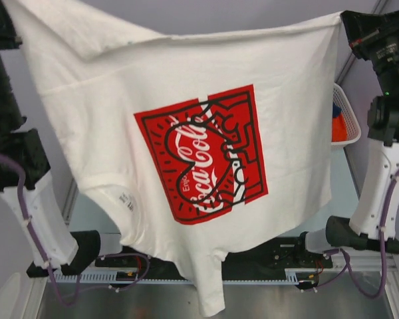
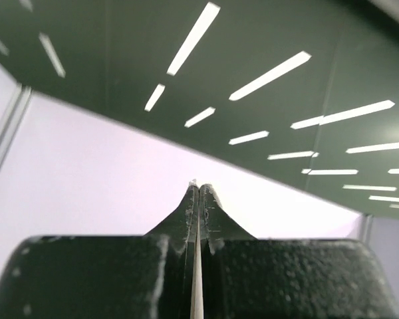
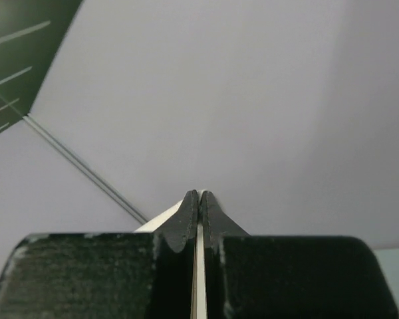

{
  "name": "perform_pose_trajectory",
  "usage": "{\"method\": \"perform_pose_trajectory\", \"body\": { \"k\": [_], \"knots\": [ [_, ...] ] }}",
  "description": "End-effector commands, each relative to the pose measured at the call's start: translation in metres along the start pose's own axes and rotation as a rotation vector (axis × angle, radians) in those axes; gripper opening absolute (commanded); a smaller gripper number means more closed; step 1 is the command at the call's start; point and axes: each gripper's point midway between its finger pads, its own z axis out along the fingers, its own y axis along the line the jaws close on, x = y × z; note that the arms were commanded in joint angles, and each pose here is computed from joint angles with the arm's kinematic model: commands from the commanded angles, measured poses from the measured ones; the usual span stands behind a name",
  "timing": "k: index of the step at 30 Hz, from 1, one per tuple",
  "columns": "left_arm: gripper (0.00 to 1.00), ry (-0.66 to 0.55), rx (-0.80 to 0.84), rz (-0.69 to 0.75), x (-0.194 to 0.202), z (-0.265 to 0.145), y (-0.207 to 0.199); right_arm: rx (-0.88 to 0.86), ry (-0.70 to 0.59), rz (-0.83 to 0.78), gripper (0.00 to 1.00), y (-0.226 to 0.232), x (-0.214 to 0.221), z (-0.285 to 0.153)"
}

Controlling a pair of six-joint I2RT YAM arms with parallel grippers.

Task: Fold and stack the t-shirts
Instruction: Flatten the tshirt out

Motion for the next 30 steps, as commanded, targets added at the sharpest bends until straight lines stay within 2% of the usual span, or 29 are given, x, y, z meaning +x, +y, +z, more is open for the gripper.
{"method": "perform_pose_trajectory", "body": {
  "k": [1, 2, 3, 4, 5, 8, 9, 10, 13, 16, 20, 22, 24, 25, 26, 28, 29, 30],
  "knots": [
    [0.0, -0.002, -0.026, -0.007, 0.046, 0.032, 0.033, -0.004, -0.022, 0.02, 0.0, -0.027, 0.009, 0.045],
    [0.0, 0.0, -0.028, -0.012, 0.056, 0.038, 0.039, 0.016, 0.015, 0.035, 0.0, -0.047, 0.027, 0.066],
    [0.0, 0.0, -0.029, -0.011, 0.065, 0.044, 0.045, -0.002, 0.006, 0.031, 0.0, -0.043, 0.026, 0.073],
    [0.0, 0.032, -0.043, -0.011, 0.099, 0.056, 0.064, -0.005, 0.011, 0.034, 0.0, -0.05, 0.032, 0.086],
    [0.0, 0.004, -0.028, -0.012, 0.094, 0.063, 0.062, 0.007, 0.039, 0.046, 0.0, -0.067, 0.049, 0.106],
    [0.0, -0.03, -0.028, -0.019, 0.121, 0.085, 0.081, -0.029, 0.001, 0.049, 0.0, -0.067, 0.045, 0.131],
    [0.0, -0.04, -0.035, -0.027, 0.128, 0.089, 0.089, 0.003, 0.025, 0.08, 0.0, -0.096, 0.063, 0.151],
    [0.0, -0.064, -0.039, -0.05, 0.126, 0.091, 0.096, -0.04, -0.022, 0.072, 0.0, -0.08, 0.044, 0.152],
    [0.0, -0.124, -0.052, -0.066, 0.122, 0.095, 0.112, -0.041, -0.059, 0.101, 0.0, -0.097, 0.039, 0.165],
    [0.0, -0.174, -0.033, -0.068, 0.104, 0.095, 0.114, -0.025, -0.109, 0.09, 0.0, -0.102, 0.02, 0.158],
    [0.0, -0.213, -0.005, -0.059, 0.083, 0.092, 0.106, 0.032, -0.089, 0.085, 0.0, -0.122, 0.018, 0.149],
    [0.0, -0.159, -0.005, -0.052, 0.091, 0.09, 0.107, 0.063, -0.036, 0.091, 0.0, -0.131, 0.029, 0.145],
    [0.0, -0.083, -0.006, -0.052, 0.109, 0.085, 0.108, 0.112, 0.041, 0.12, 0.0, -0.157, 0.058, 0.144],
    [0.0, -0.068, 0.033, -0.049, 0.096, 0.076, 0.09, 0.098, 0.063, 0.126, 0.0, -0.156, 0.066, 0.142],
    [0.0, 0.028, -0.025, -0.052, 0.136, 0.066, 0.116, 0.106, 0.086, 0.141, 0.0, -0.158, 0.074, 0.137],
    [0.0, 0.117, -0.07, -0.048, 0.161, 0.032, 0.123, 0.16, 0.182, 0.17, 0.0, -0.185, 0.115, 0.128],
    [0.0, 0.151, -0.083, -0.046, 0.17, 0.019, 0.125, 0.149, 0.206, 0.152, 0.0, -0.177, 0.123, 0.12],
    [0.0, 0.183, -0.088, -0.036, 0.176, 0.006, 0.124, 0.21, 0.282, 0.18, 0.0, -0.203, 0.158, 0.109]
  ]
}}
